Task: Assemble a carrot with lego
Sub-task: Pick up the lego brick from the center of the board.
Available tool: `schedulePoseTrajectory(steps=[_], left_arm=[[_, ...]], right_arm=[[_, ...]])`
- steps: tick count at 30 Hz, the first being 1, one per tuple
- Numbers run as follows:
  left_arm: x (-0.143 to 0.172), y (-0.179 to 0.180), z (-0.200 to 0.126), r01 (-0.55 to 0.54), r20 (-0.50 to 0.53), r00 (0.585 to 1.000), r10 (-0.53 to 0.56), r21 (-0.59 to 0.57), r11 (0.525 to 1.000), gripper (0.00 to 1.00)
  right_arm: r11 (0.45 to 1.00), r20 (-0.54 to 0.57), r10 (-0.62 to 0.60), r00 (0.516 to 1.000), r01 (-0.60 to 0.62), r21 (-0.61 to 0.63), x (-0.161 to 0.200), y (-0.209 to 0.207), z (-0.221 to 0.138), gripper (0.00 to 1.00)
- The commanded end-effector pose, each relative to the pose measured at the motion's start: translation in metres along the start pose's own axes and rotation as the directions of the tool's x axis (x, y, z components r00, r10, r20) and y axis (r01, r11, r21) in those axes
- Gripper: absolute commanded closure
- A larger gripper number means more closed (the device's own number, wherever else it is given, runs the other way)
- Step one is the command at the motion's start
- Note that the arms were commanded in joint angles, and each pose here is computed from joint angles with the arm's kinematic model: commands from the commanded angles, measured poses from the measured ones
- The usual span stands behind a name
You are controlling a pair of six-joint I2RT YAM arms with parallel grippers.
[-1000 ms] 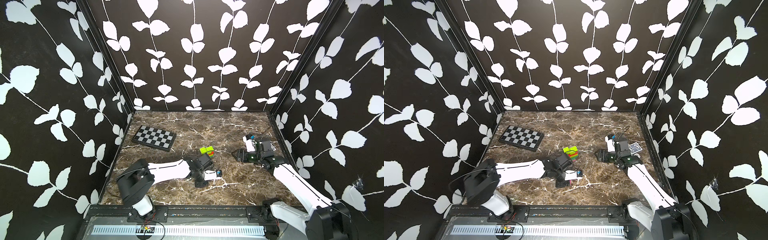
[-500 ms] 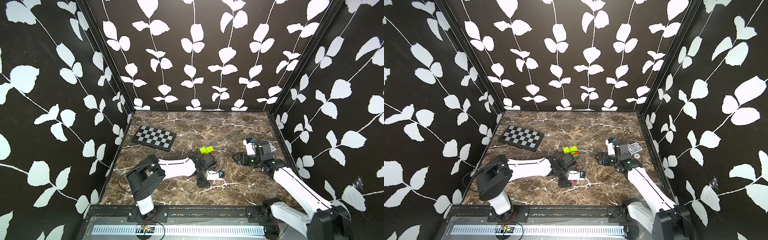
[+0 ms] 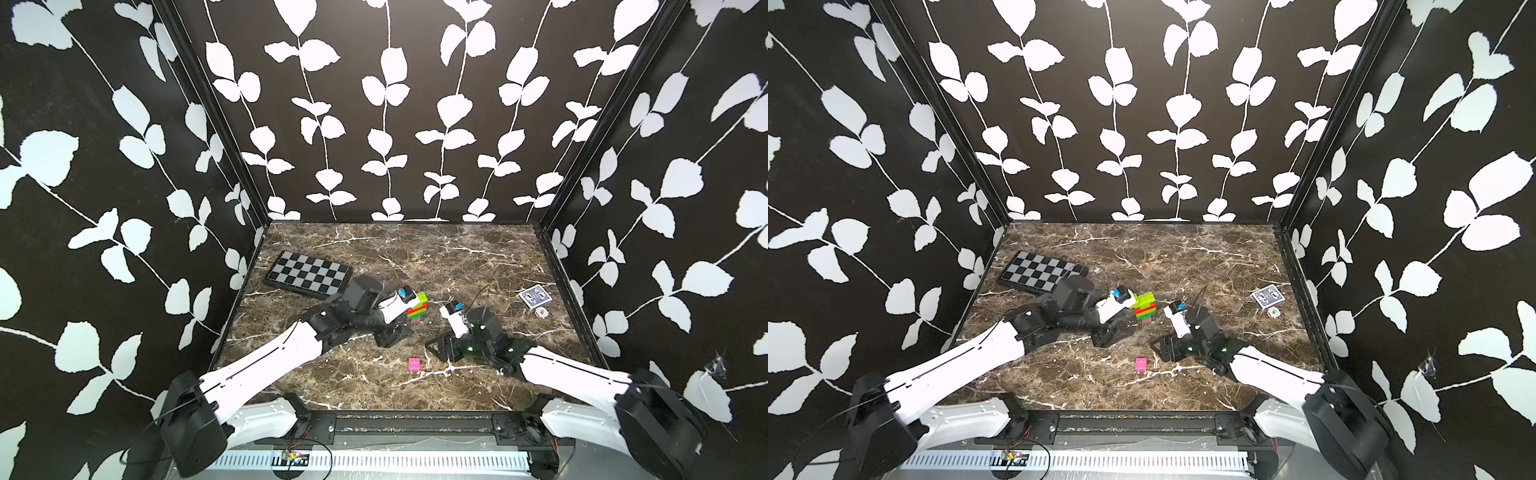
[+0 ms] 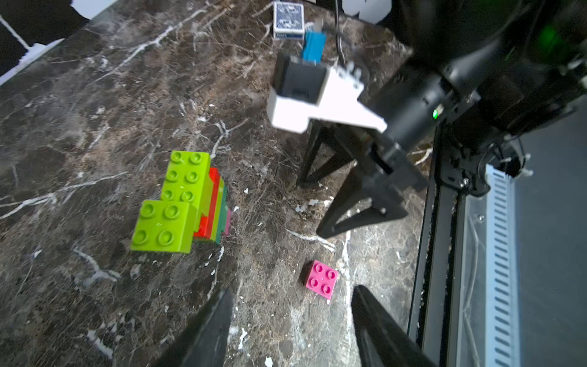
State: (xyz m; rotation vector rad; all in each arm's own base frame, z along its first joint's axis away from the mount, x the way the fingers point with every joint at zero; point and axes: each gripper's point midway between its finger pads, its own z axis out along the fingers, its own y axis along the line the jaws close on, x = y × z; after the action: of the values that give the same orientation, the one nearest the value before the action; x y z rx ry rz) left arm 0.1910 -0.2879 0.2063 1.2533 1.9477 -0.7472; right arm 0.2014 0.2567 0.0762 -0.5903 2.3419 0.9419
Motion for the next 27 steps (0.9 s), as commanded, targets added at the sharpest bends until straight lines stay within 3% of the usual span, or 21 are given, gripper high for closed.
schedulePoseTrajectory(steps=[1,5,9,18,27], left_arm=[[-0.008,0.011,-0.011,0.155,0.057,0.986,-0.154,-0.010,0.988,0.37],[-0.005,0.046,-0.025,0.258,0.070,0.965,-0.252,-0.116,0.959,0.37],[-0.002,0.062,-0.031,0.279,0.071,0.960,-0.270,-0.180,0.943,0.37],[0.001,0.072,-0.033,0.286,0.043,0.958,-0.283,-0.206,0.936,0.35],[0.001,0.075,-0.035,0.285,0.036,0.958,-0.284,-0.211,0.935,0.35]], right_arm=[[0.994,0.094,-0.089,0.992,0.095,-0.058,-0.016,0.020,0.014,0.24],[0.986,0.029,-0.143,0.989,0.145,-0.085,-0.001,0.028,0.039,0.23],[0.976,-0.037,-0.175,0.984,0.169,-0.137,0.016,0.038,0.055,0.25],[0.944,-0.155,-0.304,0.940,0.275,-0.183,0.057,0.052,0.044,0.31],[0.915,-0.164,-0.402,0.901,0.392,-0.092,0.062,0.044,0.038,0.41]])
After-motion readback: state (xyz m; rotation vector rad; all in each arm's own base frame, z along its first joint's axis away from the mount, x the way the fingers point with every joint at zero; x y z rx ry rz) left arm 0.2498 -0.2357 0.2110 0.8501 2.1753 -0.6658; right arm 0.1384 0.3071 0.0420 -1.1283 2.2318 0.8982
